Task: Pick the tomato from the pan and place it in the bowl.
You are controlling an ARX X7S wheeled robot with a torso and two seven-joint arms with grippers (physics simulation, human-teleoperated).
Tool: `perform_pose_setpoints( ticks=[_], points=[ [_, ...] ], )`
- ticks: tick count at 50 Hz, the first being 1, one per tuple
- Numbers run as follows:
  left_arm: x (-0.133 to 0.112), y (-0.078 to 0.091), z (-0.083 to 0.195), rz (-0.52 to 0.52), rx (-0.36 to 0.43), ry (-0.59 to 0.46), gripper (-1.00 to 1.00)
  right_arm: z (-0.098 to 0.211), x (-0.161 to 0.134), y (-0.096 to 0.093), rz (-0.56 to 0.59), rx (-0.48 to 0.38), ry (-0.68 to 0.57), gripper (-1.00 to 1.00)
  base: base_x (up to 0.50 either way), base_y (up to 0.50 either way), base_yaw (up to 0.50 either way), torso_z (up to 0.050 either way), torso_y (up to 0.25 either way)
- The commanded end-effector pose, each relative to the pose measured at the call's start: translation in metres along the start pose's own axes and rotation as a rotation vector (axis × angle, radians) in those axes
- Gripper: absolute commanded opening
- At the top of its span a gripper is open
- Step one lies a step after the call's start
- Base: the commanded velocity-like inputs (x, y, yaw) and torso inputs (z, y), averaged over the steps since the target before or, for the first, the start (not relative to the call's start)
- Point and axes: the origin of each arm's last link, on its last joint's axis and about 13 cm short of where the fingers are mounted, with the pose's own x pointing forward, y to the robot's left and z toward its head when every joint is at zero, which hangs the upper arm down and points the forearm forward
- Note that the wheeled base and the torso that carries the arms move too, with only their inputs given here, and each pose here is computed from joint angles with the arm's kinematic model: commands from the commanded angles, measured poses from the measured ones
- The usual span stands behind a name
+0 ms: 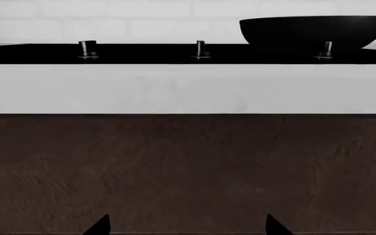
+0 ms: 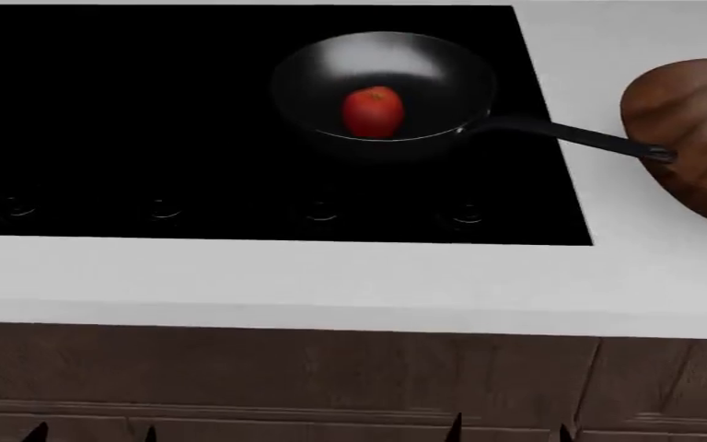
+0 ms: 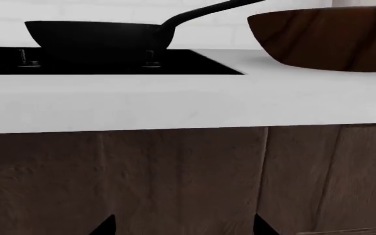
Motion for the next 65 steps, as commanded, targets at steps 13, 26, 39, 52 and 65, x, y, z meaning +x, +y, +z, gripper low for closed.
perform_pose_setpoints(
  ticks=[13, 26, 39, 52, 65],
  points=[
    [0.009, -0.003, 0.028, -0.038, 0.015, -0.044, 1.0, 0.025, 0.004, -0.001, -0.018, -0.038, -0.037, 1.0, -0.22, 0.0, 0.0, 0.0, 0.0],
    [0.006, -0.005, 0.179, -0.036, 0.136, -0.374, 1.0, 0.194, -0.003, -0.01, -0.065, -0.063, -0.388, 1.0, 0.0, 0.0, 0.0, 0.0, 0.0],
    [-0.004, 0.009, 0.272, 0.021, 0.135, -0.482, 1.0, 0.302, -0.024, -0.014, -0.061, -0.044, -0.529, 1.0, 0.0, 0.0, 0.0, 0.0, 0.0],
    [0.012, 0.012, 0.314, 0.008, 0.064, -0.467, 1.0, 0.348, -0.013, -0.012, -0.055, -0.035, -0.487, 1.0, 0.0, 0.0, 0.0, 0.0, 0.0],
    [0.058, 0.011, 0.321, -0.051, 0.042, -0.21, 1.0, 0.369, 0.043, -0.011, -0.055, -0.017, -0.202, 1.0, 0.0, 0.0, 0.0, 0.0, 0.0]
  ],
)
